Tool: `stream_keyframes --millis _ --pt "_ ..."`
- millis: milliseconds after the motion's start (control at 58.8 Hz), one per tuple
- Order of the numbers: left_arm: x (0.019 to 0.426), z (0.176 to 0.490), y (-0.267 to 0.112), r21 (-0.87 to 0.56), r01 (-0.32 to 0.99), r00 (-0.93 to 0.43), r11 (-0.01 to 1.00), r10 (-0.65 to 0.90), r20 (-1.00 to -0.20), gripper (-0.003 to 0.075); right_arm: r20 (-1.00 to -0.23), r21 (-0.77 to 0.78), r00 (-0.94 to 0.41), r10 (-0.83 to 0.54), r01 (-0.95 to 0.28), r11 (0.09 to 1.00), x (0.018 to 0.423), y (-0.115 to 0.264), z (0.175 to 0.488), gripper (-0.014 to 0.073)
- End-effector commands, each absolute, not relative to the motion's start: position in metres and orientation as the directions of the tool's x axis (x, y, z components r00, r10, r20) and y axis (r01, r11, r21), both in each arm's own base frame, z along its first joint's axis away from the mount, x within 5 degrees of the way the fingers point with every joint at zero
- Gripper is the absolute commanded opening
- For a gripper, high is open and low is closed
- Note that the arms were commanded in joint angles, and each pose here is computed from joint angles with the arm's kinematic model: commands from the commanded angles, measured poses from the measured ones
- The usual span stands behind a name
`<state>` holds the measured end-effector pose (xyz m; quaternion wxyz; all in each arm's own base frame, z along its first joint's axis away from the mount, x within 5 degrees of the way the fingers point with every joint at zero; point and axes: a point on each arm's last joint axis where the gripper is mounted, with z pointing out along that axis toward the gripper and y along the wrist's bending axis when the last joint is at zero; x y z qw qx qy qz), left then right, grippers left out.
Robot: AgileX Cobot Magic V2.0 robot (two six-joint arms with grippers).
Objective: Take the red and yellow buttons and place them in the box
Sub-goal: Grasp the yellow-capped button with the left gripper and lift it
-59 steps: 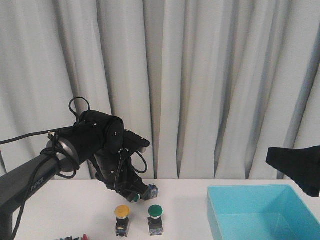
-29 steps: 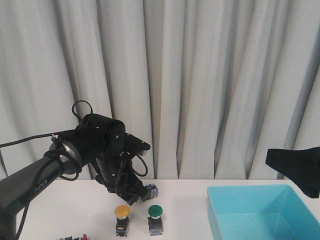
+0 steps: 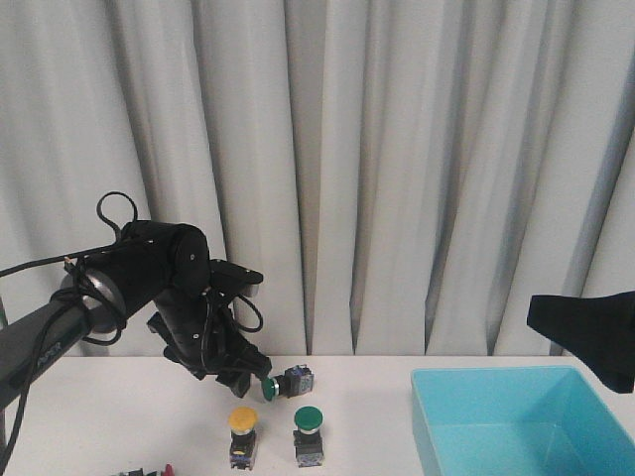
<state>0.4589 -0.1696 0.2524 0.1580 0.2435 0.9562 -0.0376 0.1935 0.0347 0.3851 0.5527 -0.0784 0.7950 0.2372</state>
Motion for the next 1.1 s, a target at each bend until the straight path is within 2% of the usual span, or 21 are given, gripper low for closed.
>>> stream_keyframes --millis 0,187,391,1088 --pt "0.451 0.293 -0.171 -0.020 0.475 -0.802 0.880 0.424 -0.421 0.0462 -0.933 0.291 -0.315 0.172 -0.386 0.875 0.191 0.033 0.400 0.0526" --pt "0.453 0.282 -0.179 -0.089 0.481 -0.814 0.872 0.406 -0.416 0.0462 -0.933 0.292 -0.315 0.173 -0.386 0.875 0.191 0.033 0.400 0.0526" --pt "0.457 0.260 -0.179 -0.091 0.478 -0.836 0.874 0.420 -0.353 0.0462 -0.933 0.293 -0.317 0.172 -0.387 0.874 0.191 0.034 0.400 0.0526" --pt "0.467 0.257 -0.182 -0.061 0.491 -0.799 0.869 0.422 -0.429 0.0462 -0.933 0.293 -0.315 0.174 -0.386 0.875 0.191 0.033 0.400 0.0526"
